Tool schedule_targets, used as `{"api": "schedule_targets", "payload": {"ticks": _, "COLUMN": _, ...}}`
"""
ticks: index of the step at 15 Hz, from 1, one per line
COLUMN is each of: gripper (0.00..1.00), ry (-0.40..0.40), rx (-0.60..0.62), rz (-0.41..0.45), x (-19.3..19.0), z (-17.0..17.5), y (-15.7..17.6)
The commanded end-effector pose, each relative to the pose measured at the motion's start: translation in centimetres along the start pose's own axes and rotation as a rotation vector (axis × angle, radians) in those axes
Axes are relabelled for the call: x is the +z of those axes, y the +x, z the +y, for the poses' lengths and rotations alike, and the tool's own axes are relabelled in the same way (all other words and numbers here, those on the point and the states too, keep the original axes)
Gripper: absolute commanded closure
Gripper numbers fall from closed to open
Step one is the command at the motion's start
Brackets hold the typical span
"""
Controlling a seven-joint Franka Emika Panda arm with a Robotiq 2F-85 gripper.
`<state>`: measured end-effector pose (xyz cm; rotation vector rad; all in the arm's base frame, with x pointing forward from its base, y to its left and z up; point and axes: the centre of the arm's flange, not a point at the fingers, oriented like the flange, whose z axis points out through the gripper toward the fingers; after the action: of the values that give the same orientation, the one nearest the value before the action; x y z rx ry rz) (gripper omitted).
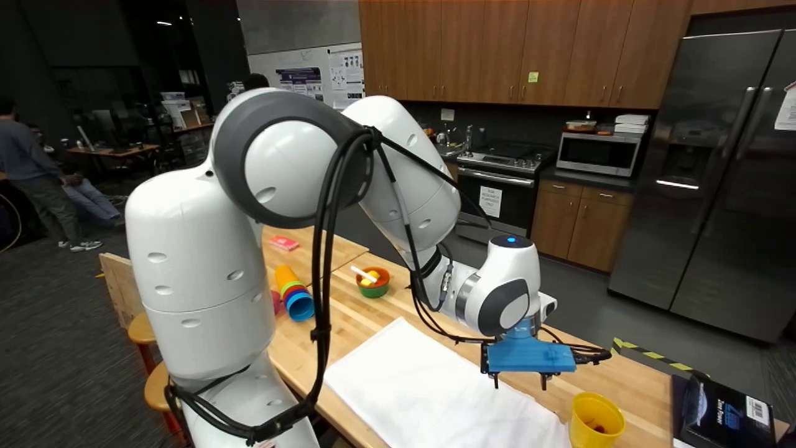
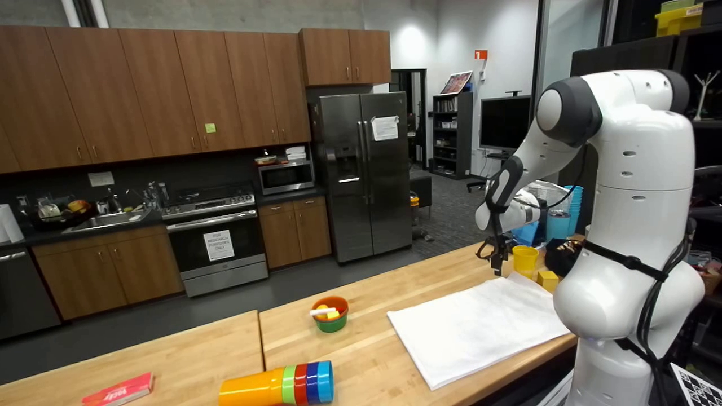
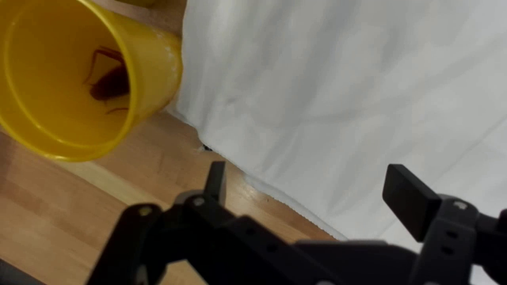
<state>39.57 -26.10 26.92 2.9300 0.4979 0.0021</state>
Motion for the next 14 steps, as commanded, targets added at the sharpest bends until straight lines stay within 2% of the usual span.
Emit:
{"api": "schedule_targets", "payload": {"ticks": 1, "gripper": 0.00, "ry": 0.000, "rx": -0.005, "rz": -0.002, "x": -0.1, "z": 0.2, "y": -0.1}}
{"api": "schedule_targets", "payload": {"ticks": 8, "gripper": 0.00, "ry": -0.009, "rx": -0.015, "rz": 0.001, "x": -0.1, "z": 0.4, "y": 0.0}}
{"api": "schedule_targets", "payload": {"ticks": 10, "gripper": 0.00, "ry": -0.039, "rx": 0.004, "rz": 0.001, "x": -0.5, "z": 2.2, "y": -0.3}}
{"api": "schedule_targets", "payload": {"ticks": 14, "gripper": 0.00, "ry": -0.055, "rx": 0.014, "rz": 0.026, "x": -1.7, "z": 7.0, "y": -3.6}}
